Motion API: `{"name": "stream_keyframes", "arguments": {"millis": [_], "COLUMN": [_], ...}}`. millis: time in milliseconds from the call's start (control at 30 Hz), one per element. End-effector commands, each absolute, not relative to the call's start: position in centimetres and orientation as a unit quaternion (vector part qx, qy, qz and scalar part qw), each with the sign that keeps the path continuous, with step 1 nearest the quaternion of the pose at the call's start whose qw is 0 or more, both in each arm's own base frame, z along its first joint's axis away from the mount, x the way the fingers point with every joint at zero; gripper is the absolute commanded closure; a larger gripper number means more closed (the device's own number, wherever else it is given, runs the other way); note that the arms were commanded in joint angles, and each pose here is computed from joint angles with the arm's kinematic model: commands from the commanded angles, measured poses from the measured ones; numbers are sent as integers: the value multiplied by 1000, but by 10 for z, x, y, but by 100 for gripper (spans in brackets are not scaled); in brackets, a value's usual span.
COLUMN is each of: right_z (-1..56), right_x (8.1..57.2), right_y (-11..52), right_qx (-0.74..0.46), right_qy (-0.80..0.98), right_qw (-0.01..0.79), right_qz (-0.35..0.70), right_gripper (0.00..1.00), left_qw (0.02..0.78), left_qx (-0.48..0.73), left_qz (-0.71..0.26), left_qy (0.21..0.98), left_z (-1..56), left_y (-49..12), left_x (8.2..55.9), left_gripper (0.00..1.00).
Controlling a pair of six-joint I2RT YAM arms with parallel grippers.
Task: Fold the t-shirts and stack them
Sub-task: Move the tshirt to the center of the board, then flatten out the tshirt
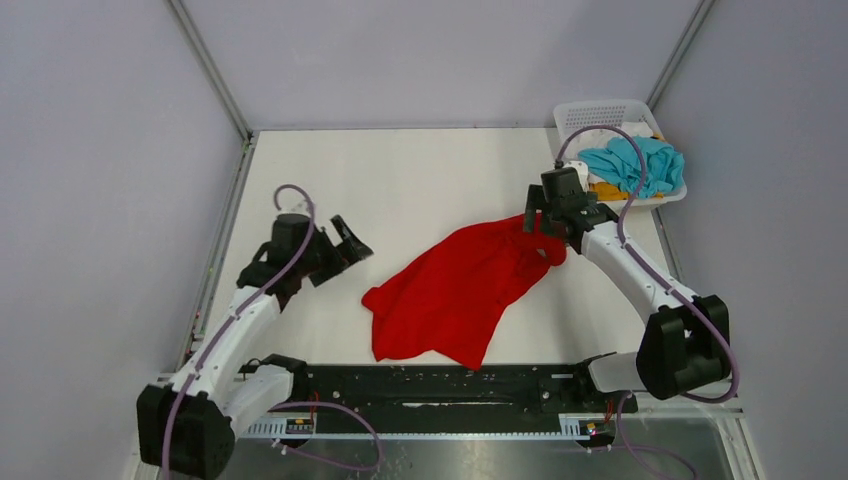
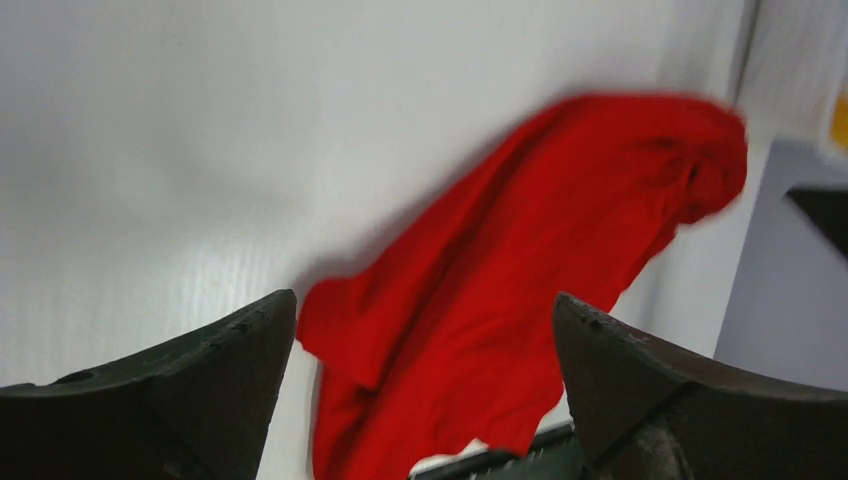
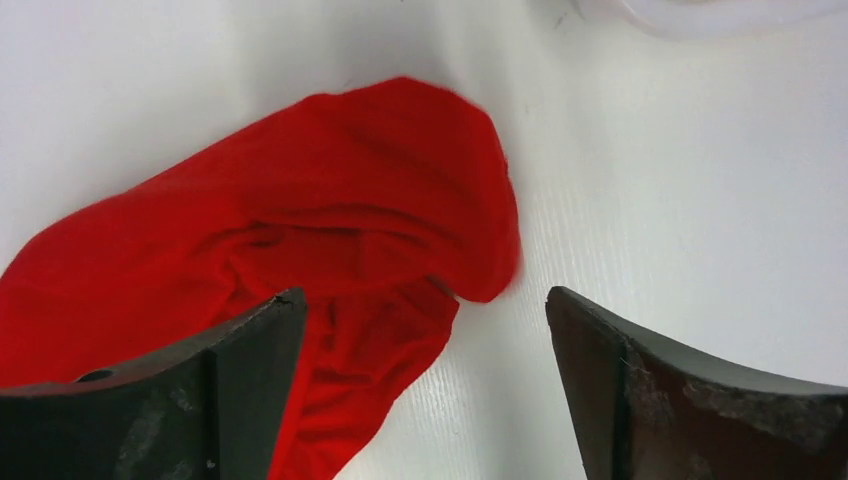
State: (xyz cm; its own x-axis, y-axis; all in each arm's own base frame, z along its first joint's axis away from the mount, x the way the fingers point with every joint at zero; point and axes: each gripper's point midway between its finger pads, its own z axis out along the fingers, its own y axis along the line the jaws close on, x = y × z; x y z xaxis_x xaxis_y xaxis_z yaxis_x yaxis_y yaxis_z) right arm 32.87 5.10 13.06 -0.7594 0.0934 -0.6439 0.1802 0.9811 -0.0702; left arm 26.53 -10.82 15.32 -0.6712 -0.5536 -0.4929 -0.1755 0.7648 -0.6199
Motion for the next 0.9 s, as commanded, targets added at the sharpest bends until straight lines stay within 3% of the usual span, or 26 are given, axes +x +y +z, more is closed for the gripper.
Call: {"name": "stream_keyframes", "arguments": {"millis": [0,167,367,567,800,833,867], "right_z": [141,142,131,114,96,93,90], "right_x": [322,308,316,321,323,323,321], "right_y": [36,30,55,56,53,48,42], "right_qx": [116,126,111,129,174,189,208], "right_qy": [918,910,901,902,903,901,900], "right_qw": [367,385,419,412,392,390,384], "right_qz": [-91,-86,-8,-8,-7,-9,-14], "right_gripper": [0,1,0,0,1,1,1], "left_qw": [284,216,213,188,176,181,187], "left_qx": [-154,-150,-164,-122,-111,-110,-110], "left_qz": [-267,-186,-118,-110,-106,-106,-104], "left_qy": [908,947,956,968,972,972,970], "left_z": [116,64,44,30,9,10,12], "left_y": [-146,-146,-134,-156,-176,-178,-179], "left_x": [244,219,220,221,233,238,243], "left_gripper": [1,1,2,15,57,71,92]}}
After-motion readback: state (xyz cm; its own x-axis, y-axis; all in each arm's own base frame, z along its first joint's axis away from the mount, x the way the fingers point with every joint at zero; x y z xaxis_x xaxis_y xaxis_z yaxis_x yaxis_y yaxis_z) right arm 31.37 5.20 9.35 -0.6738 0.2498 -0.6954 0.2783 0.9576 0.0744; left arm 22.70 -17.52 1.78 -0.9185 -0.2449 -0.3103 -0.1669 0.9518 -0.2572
